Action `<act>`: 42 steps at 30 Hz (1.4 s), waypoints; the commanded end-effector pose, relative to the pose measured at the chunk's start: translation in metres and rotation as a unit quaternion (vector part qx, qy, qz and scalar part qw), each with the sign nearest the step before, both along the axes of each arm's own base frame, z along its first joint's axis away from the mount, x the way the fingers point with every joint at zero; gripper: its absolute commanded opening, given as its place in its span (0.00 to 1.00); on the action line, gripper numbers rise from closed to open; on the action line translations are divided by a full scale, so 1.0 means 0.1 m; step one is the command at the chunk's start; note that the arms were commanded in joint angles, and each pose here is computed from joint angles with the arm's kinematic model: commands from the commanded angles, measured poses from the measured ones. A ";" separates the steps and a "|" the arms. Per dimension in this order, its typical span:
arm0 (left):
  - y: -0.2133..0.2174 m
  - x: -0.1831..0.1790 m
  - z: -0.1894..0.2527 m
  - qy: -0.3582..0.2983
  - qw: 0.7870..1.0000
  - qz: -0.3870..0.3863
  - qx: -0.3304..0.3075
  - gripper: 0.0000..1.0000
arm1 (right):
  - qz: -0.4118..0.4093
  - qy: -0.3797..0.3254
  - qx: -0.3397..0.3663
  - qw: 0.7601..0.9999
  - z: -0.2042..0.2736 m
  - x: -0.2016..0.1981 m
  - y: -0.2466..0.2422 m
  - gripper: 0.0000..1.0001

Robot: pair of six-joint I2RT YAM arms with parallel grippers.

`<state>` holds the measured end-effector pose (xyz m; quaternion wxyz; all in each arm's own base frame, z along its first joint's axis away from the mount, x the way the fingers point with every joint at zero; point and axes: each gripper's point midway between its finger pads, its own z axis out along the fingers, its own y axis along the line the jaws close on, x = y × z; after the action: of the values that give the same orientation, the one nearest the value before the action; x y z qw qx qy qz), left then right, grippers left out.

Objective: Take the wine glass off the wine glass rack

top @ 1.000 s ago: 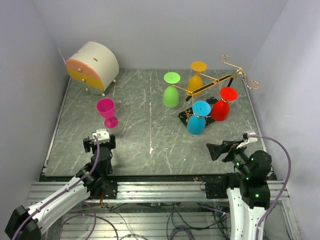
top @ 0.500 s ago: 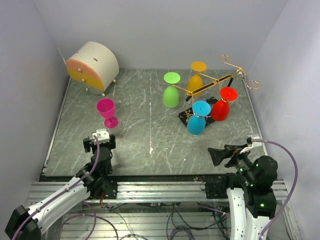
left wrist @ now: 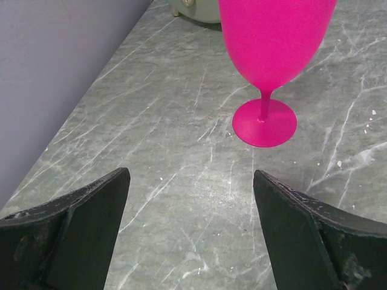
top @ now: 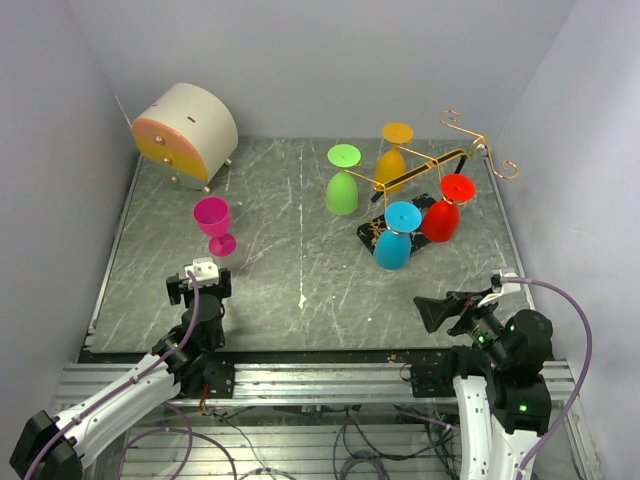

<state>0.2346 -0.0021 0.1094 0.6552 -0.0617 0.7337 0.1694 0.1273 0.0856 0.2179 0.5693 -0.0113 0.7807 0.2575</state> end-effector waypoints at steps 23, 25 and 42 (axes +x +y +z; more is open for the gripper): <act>0.01 0.02 0.12 -0.029 0.999 0.013 -0.033 0.94 | -0.007 0.011 0.001 1.000 -0.06 -0.03 -0.02 1.00; 0.01 0.02 0.11 -0.029 0.999 0.013 -0.032 0.94 | -0.008 0.012 0.001 1.000 -0.06 -0.04 -0.02 1.00; 0.01 0.02 0.12 -0.029 0.999 0.014 -0.033 0.94 | -0.016 0.018 0.002 1.000 -0.09 -0.03 -0.04 1.00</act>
<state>0.2346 -0.0022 0.1096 0.6555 -0.0622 0.7334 0.1690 0.1264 0.0828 0.2069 0.5538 0.0034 0.7934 0.2526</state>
